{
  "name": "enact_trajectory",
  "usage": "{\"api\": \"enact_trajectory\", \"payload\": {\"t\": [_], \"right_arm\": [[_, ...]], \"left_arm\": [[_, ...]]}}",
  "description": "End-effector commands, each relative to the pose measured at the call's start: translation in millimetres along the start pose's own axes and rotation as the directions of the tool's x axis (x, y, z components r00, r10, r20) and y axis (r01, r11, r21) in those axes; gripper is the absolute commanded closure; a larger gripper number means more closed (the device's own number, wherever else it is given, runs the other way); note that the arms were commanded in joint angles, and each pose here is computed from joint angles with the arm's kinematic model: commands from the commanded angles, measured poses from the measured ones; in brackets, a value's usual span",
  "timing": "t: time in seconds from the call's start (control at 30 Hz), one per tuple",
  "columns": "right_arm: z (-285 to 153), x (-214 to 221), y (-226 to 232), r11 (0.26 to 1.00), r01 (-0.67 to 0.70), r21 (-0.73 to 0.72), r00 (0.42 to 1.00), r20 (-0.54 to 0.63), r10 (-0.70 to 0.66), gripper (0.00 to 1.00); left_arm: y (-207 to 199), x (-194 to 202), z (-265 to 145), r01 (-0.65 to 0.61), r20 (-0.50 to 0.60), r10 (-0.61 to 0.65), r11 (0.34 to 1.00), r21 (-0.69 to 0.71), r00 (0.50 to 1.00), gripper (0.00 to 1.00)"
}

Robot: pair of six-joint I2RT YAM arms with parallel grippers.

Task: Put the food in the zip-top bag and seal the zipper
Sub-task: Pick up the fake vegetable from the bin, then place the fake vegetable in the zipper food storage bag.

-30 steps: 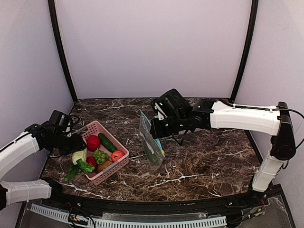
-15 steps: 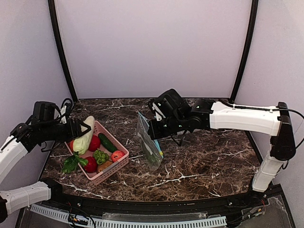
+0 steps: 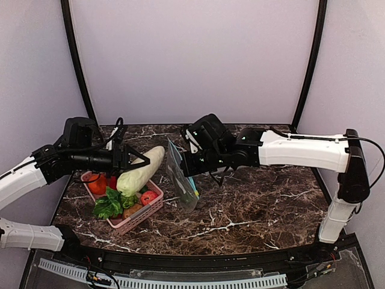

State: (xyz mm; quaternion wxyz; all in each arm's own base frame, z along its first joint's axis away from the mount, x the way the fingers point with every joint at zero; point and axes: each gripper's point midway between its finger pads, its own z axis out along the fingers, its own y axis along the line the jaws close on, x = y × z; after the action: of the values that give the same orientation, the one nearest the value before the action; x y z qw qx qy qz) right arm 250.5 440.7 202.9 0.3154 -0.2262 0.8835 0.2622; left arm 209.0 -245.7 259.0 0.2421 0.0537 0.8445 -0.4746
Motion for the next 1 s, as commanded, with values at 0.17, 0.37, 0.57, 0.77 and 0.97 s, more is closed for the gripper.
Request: {"api": "enact_trajectory", "payload": {"t": [0.17, 0.37, 0.57, 0.77, 0.97], "right_arm": [[7.2, -15.5, 8.7, 0.999, 0.032, 0.033, 0.997, 0.07, -0.034, 1.0], [11.3, -12.1, 5.9, 0.997, 0.045, 0.066, 0.997, 0.06, -0.049, 1.0], [9.3, -12.5, 3.3, 0.994, 0.051, 0.095, 0.996, 0.073, -0.059, 1.0], [7.3, -12.8, -3.1, 0.991, 0.043, 0.126, 0.995, 0.085, -0.054, 1.0], [3.8, -15.3, 2.6, 0.991, 0.073, 0.116, 0.99, 0.112, -0.086, 1.0]], "left_arm": [[-47.9, -2.6, 27.0, 0.033, -0.034, -0.028, 0.986, 0.161, 0.999, 0.55], [-39.6, -6.6, 35.9, 0.065, 0.0, -0.066, 0.99, 0.127, 0.998, 0.55], [-4.8, 8.6, 55.9, 0.182, -0.037, -0.181, 0.982, 0.04, 0.983, 0.56], [18.9, 16.8, 55.8, 0.22, -0.021, -0.221, 0.975, -0.042, 0.975, 0.55], [38.3, 25.0, 56.2, 0.251, -0.007, -0.253, 0.963, -0.103, 0.967, 0.55]]}}
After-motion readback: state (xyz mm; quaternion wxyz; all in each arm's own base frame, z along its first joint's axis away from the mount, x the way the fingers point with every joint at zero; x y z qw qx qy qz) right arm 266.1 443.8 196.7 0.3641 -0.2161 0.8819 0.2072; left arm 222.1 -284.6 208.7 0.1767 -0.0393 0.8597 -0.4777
